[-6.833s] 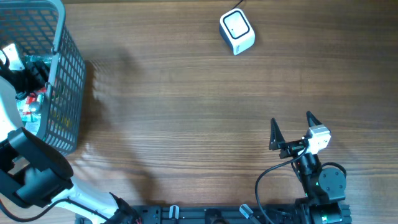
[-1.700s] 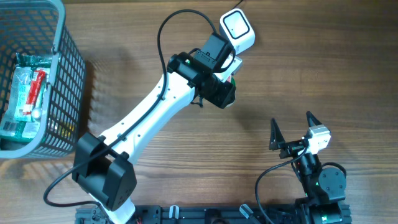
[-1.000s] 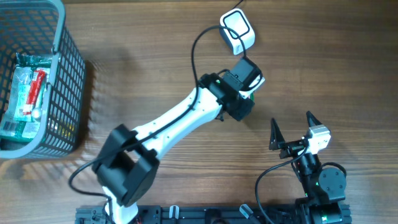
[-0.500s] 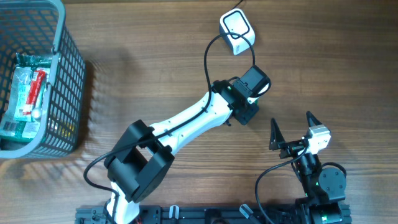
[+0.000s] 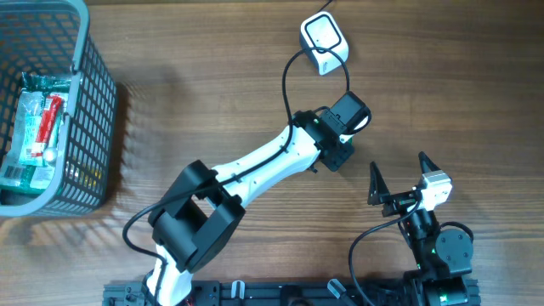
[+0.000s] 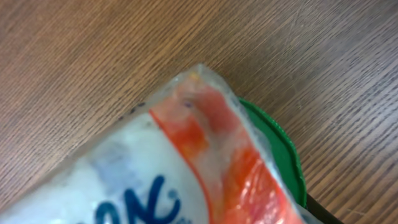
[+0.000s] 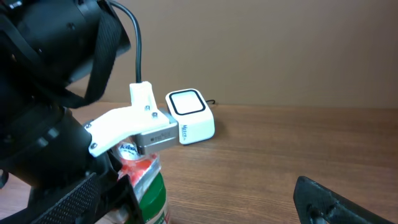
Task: Scan the item barcode
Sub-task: 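Hold the Kleenex pack under the scanner window with the left gripper, then place the Kleenex pack on the table and release it, then return the left gripper to the basket and grasp the yellow soap bottle, then lift the yellow soap bottle out and carry it toward the scanner, then hold the yellow soap bottle under the scanner window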
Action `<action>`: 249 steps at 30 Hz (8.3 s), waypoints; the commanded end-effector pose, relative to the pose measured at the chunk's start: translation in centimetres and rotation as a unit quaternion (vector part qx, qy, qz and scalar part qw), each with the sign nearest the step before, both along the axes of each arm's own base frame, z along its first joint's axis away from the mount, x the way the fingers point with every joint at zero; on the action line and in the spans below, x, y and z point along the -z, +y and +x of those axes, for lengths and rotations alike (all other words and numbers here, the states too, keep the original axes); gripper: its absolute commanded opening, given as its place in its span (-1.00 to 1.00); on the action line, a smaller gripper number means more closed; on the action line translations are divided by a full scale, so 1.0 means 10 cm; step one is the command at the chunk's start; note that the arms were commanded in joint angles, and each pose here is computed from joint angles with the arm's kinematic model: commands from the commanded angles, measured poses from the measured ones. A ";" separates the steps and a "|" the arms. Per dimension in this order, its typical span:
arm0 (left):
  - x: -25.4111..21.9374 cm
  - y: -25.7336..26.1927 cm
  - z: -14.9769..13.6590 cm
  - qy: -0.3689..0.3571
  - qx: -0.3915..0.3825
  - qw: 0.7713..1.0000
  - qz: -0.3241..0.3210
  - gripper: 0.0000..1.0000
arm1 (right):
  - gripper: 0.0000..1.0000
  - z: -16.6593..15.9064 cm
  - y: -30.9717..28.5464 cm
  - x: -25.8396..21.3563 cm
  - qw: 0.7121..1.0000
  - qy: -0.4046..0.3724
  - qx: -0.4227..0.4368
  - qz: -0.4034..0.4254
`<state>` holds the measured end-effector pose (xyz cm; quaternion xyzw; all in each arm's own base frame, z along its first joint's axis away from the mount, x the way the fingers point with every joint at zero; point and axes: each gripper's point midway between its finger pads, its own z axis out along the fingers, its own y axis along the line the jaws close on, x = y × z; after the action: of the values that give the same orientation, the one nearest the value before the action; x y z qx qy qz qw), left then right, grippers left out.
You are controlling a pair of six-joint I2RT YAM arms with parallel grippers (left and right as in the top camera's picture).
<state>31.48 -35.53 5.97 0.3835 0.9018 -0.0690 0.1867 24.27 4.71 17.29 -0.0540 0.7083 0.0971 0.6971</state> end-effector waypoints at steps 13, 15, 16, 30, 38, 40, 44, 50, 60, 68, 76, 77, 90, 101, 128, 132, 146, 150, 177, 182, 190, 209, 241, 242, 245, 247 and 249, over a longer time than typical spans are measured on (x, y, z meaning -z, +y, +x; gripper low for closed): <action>0.10 0.02 -0.01 0.003 -0.002 1.000 0.013 0.54 | 0.99 0.00 -0.01 -0.01 1.000 -0.004 0.002 -0.004; 0.10 0.02 -0.01 0.003 -0.002 1.000 0.013 0.72 | 0.99 0.00 -0.01 -0.01 1.000 -0.004 0.002 -0.004; 0.10 0.02 0.00 0.003 -0.002 1.000 0.013 1.00 | 1.00 0.00 -0.01 -0.01 1.000 -0.004 0.002 -0.004; -0.57 -0.08 0.17 -0.059 -0.010 0.997 -0.041 1.00 | 1.00 0.00 -0.01 -0.01 1.000 -0.004 0.002 -0.004; -1.55 0.10 0.46 -0.146 -0.056 0.982 -0.106 1.00 | 0.99 0.00 -0.01 -0.01 1.000 -0.004 0.002 -0.004; -1.69 0.21 0.50 -0.146 -0.088 0.978 -0.124 1.00 | 0.99 0.00 -0.01 -0.01 1.000 -0.004 0.002 -0.004; -1.90 0.51 0.60 -0.143 -0.149 0.967 -0.147 1.00 | 1.00 0.00 -0.01 -0.01 1.000 -0.004 0.002 -0.004; -2.32 1.04 0.80 -0.181 -0.200 0.948 -0.170 1.00 | 1.00 0.00 -0.01 -0.01 1.000 -0.004 0.002 -0.004; -3.56 3.00 1.08 -0.330 -0.391 0.838 -0.192 1.00 | 0.99 0.00 -0.01 -0.01 1.000 -0.004 0.002 -0.004; -3.67 4.90 0.63 -0.357 -0.607 0.693 -0.156 1.00 | 0.99 0.00 -0.01 -0.01 1.000 -0.004 0.002 -0.004; -2.70 5.75 0.34 -0.217 -0.723 0.653 -0.068 1.00 | 0.99 0.00 -0.01 -0.01 1.000 -0.004 0.002 -0.004; -2.59 5.78 0.31 -0.197 -0.736 0.645 -0.067 1.00 | 1.00 0.00 -0.01 -0.01 1.000 -0.004 0.002 -0.004; -1.56 5.87 0.04 -0.008 -0.813 0.581 -0.025 1.00 | 1.00 0.00 -0.01 -0.01 1.000 -0.004 0.002 -0.004; -1.16 5.74 -0.17 0.056 -0.813 0.579 0.001 1.00 | 0.99 0.00 -0.01 -0.01 1.000 -0.004 0.002 -0.004; -0.57 5.67 -0.24 0.083 -0.811 0.579 0.006 0.15 | 0.99 0.00 -0.01 -0.01 1.000 -0.004 0.002 -0.004; -0.59 5.69 -0.20 0.074 -0.811 0.580 0.001 -0.16 | 0.99 0.00 -0.01 -0.01 1.000 -0.004 0.002 -0.004; -1.56 6.03 0.00 -0.062 -0.832 0.544 -0.087 -0.63 | 0.99 0.00 -0.01 -0.01 1.000 -0.004 0.002 -0.004; -1.93 6.10 0.02 -0.108 -0.829 0.538 -0.104 -0.66 | 0.99 0.00 -0.01 -0.01 1.000 -0.004 0.002 -0.004; -4.68 3.99 0.05 -0.327 -0.507 0.692 -0.396 -0.82 | 0.99 0.00 -0.01 -0.01 1.000 -0.004 0.002 -0.004; -4.31 3.43 0.06 -0.240 -0.482 0.750 -0.384 -0.83 | 0.99 0.00 -0.01 -0.01 1.000 -0.004 0.002 -0.004; -3.55 2.76 0.28 -0.116 -0.452 0.830 -0.306 -0.84 | 1.00 0.00 -0.01 -0.01 1.000 -0.004 0.002 -0.004; -1.99 1.41 0.62 0.055 -0.373 0.914 -0.149 -0.86 | 0.99 0.00 -0.01 -0.01 1.000 -0.004 0.002 -0.004; -1.69 0.13 0.97 -0.045 -0.289 0.936 -0.196 -0.91 | 0.99 0.00 -0.01 -0.01 1.000 -0.004 0.002 -0.004; -1.69 0.08 0.93 -0.044 -0.284 0.937 -0.197 -0.91 | 1.00 0.00 -0.01 -0.01 1.000 -0.004 0.002 -0.004; -1.70 -0.10 0.80 -0.041 -0.267 0.941 -0.203 -0.92 | 1.00 0.00 -0.01 -0.01 1.000 -0.004 0.002 -0.004; -1.73 -0.22 0.73 -0.040 -0.257 0.942 -0.211 -0.92 | 0.99 0.00 -0.01 -0.01 1.000 -0.004 0.002 -0.004; -1.75 -0.33 0.65 -0.037 -0.252 0.942 -0.220 -0.93 | 0.99 0.00 -0.01 -0.01 1.000 -0.004 0.002 -0.004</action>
<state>39.09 -36.71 22.46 0.0915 0.9313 -0.1827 0.3016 24.27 4.71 17.29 -0.0541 0.7083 0.0969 0.6971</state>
